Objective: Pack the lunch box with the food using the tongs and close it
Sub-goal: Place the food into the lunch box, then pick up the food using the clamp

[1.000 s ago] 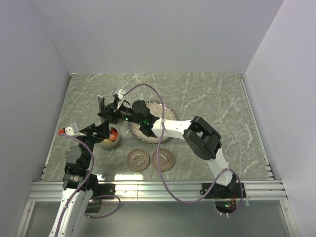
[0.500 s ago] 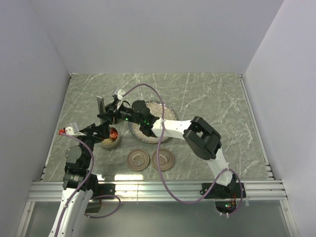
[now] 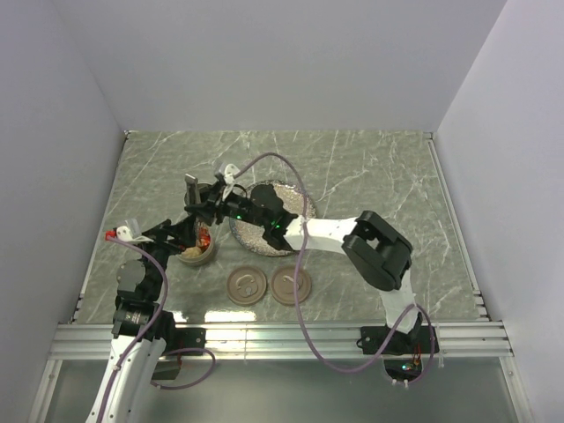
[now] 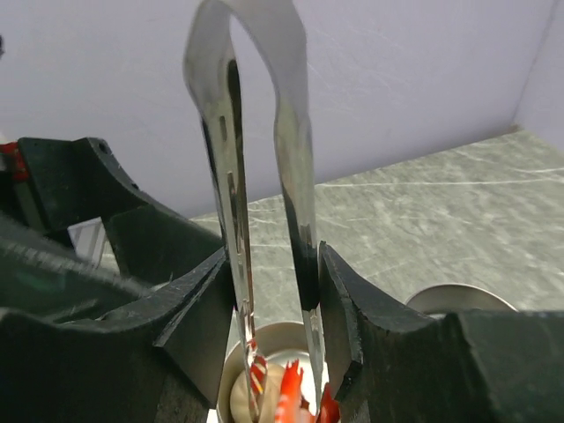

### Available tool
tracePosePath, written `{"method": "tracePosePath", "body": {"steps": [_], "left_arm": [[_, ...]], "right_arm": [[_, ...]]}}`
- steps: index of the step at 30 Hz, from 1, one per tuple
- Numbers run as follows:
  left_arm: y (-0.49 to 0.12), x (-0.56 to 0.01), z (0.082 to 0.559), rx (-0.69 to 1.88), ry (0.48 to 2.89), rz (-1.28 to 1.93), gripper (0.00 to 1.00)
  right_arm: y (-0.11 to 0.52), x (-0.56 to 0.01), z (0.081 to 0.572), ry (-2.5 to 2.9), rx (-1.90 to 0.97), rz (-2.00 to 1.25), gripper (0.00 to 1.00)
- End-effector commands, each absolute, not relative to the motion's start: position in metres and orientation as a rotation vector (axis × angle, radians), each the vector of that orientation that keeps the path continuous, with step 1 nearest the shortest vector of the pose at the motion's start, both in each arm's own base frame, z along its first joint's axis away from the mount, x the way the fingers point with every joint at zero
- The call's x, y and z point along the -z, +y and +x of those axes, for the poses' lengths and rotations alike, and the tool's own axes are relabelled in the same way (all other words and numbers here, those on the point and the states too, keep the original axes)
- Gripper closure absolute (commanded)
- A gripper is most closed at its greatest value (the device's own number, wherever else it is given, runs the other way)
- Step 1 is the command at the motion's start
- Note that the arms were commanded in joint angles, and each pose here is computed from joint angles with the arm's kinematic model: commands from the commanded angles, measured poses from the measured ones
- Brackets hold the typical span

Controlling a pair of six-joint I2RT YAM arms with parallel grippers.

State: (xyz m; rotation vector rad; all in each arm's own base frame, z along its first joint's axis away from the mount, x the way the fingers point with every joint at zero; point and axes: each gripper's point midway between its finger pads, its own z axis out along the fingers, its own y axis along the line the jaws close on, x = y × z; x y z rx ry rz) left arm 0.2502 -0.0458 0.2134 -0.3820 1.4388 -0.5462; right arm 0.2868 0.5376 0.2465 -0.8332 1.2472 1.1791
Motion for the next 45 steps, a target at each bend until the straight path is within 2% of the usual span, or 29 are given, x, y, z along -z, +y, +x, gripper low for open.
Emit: {"method": "tracePosePath", "body": {"steps": [1, 8, 21, 32, 45], "left_arm": [[-0.047, -0.228, 0.248, 0.557, 1.399, -0.357, 0.01], [-0.047, -0.228, 0.248, 0.559, 1.395, -0.359, 0.01], [-0.046, -0.225, 0.249, 0.552, 1.400, -0.371, 0.01], [-0.047, -0.224, 0.251, 0.553, 1.409, -0.369, 0.01], [-0.047, -0.223, 0.251, 0.554, 1.408, -0.367, 0.01]], "right_arm": [[0.500, -0.339, 0.290, 1.016, -1.144, -0.711, 0.52], [0.438, -0.337, 0.319, 1.055, -1.022, -0.662, 0.52], [0.385, -0.253, 0.396, 1.347, -0.825, -0.785, 0.49], [0.390, -0.220, 0.408, 1.355, -0.959, -0.913, 0.48], [0.399, -0.210, 0.391, 1.355, -1.143, -0.935, 0.47]]}}
